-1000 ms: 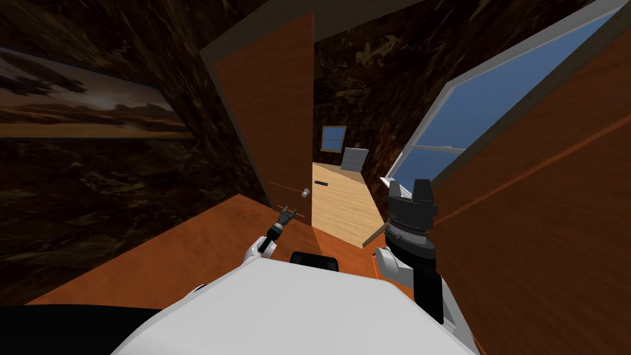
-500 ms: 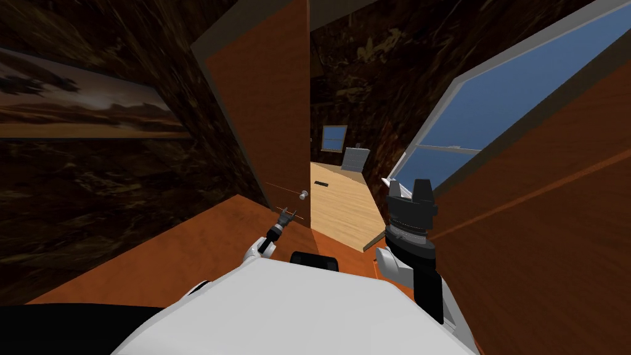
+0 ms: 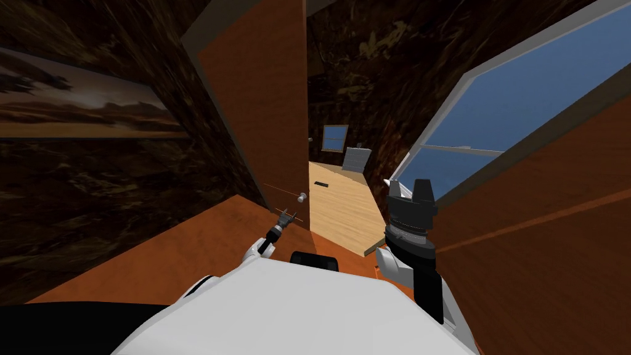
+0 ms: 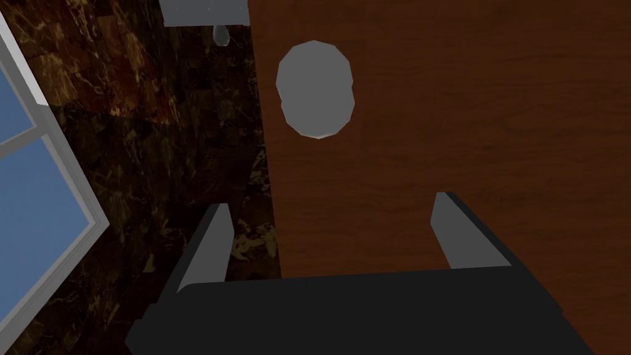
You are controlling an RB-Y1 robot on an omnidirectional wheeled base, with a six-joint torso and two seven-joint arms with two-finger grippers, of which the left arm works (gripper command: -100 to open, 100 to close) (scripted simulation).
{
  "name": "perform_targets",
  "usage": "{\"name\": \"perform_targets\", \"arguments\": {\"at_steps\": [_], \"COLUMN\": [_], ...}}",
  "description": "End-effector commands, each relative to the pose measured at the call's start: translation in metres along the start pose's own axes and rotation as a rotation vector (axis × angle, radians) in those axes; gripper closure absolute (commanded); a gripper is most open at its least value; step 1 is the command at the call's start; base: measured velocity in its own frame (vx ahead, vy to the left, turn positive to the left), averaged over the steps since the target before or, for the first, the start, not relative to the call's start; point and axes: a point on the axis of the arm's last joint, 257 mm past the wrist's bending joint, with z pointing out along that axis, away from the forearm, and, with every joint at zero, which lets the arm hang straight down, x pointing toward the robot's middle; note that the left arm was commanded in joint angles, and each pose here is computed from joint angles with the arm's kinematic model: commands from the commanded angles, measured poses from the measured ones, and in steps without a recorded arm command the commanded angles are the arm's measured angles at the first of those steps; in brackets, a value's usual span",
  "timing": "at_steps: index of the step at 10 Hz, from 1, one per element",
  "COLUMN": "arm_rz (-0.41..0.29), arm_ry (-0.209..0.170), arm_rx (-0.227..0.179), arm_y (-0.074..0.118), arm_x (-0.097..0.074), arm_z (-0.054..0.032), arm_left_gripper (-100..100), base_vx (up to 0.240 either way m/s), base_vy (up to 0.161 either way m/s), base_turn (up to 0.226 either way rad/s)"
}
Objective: Pull the door open
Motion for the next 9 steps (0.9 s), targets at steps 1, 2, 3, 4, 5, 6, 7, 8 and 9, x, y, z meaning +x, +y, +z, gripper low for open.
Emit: {"name": "perform_targets", "arguments": {"at_steps": [1, 2, 3, 4, 5, 6, 7, 8, 9], "arm_rz": [-0.002, -0.003, -0.004, -0.004, -0.004, -0.004, -0.003, 0.004, 0.005], "arm_ry": [0.003, 0.004, 0.005, 0.006, 0.007, 0.007, 0.006, -0.015, -0.020], "arm_rx": [-0.025, -0.034, -0.056, -0.080, -0.105, -0.105, -0.140, -0.132, -0.130], "arm_y": [0.017, 0.023, 0.037, 0.053, 0.069, 0.069, 0.090, 0.089, 0.089], "arm_x": [0.002, 0.003, 0.004, 0.004, 0.004, 0.004, 0.004, -0.005, -0.007], "arm_z": [-0.0120, -0.0165, -0.0272, -0.0392, -0.0519, -0.0519, -0.0701, -0.0646, -0.0633], "arm_left_gripper": [-100, -100, -100, -100, -100, -100, -100, -100, -100], "base_vx": [0.110, 0.162, 0.185, 0.187, 0.200, 0.129, 0.136, 0.128, 0.041], "base_vy": [-0.093, -0.144, -0.164, -0.173, -0.129, -0.073, -0.063, -0.032, -0.018], "base_turn": [-0.188, -0.167, -0.158, -0.241, -0.253, -0.083, -0.212, -0.125, 0.032]}}
